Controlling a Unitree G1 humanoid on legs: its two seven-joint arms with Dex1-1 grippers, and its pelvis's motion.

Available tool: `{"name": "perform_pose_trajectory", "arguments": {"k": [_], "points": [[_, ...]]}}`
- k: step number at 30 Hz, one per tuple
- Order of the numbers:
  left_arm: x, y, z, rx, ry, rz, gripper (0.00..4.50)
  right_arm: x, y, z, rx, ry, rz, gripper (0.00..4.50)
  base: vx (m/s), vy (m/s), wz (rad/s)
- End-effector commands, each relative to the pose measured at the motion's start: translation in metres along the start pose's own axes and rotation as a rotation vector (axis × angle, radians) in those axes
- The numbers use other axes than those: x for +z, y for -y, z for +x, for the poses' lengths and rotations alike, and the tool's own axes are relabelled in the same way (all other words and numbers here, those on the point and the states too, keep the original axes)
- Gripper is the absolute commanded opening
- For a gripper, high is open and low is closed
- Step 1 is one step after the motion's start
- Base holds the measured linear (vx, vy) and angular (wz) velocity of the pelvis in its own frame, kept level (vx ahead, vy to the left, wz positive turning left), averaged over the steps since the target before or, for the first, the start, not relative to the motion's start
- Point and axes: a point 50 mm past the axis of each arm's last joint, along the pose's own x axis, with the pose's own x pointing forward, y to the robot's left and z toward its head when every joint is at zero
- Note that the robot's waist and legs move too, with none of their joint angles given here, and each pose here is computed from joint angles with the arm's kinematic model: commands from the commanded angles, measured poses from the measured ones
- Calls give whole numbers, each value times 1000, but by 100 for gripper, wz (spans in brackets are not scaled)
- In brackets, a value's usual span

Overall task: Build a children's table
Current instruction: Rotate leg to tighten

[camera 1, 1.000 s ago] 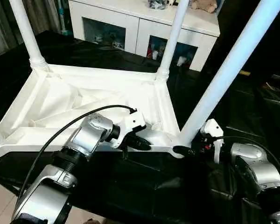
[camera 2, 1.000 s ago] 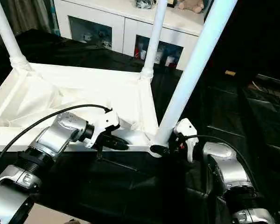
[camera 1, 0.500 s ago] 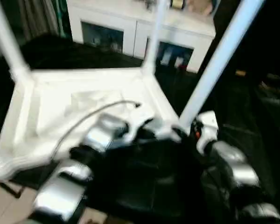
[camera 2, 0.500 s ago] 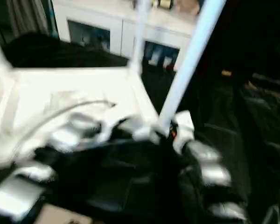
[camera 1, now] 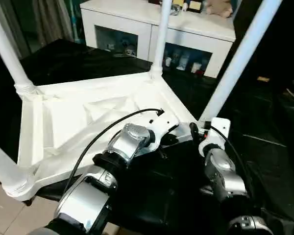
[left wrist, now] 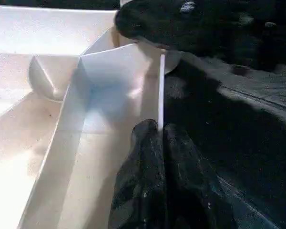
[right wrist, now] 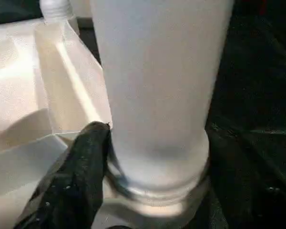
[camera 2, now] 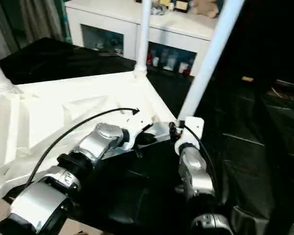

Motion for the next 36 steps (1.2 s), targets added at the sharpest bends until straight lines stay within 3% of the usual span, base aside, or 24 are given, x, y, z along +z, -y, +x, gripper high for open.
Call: {"name": "perform_pose_trajectory", "arguments": {"k": [1, 5, 6, 9, 11, 14, 15, 17, 19, 36], "points": [[-21, 3, 1, 6, -27, -57, 0, 9, 5, -2, 35, 41, -16, 357, 0, 0, 0], [-23, 1, -2, 2, -27, -52, 0, 18, 14, -6, 56, 66, -50, 392, 0, 0, 0], [-24, -2, -6, -4, -28, -45, 0, 25, 23, -9, 87, 75, -77, 415, 0, 0, 0], [-26, -7, -16, -36, -37, -15, 0, 40, 42, -17, 216, 32, -152, 436, 0, 0, 0], [-26, -8, -18, -47, -41, -11, 0, 42, 45, -18, 239, 16, -158, 444, 0, 0, 0], [-29, -10, -27, -113, -59, 4, 0, 52, 53, -28, 448, -75, -249, 444, 0, 0, 0], [-29, -10, -29, -128, -65, 5, 0, 53, 54, -30, 497, -97, -275, 444, 0, 0, 0], [-31, -5, -37, -238, -89, 28, 0, 49, 54, -45, 761, -216, -390, 444, 0, 0, 0], [-32, -1, -40, -290, -96, 39, 0, 47, 55, -52, 855, -275, -427, 444, 0, 0, 0], [-26, 16, -51, -439, -95, 82, 0, 45, 45, -27, 925, -292, -499, 444, 0, 0, 0]]}}
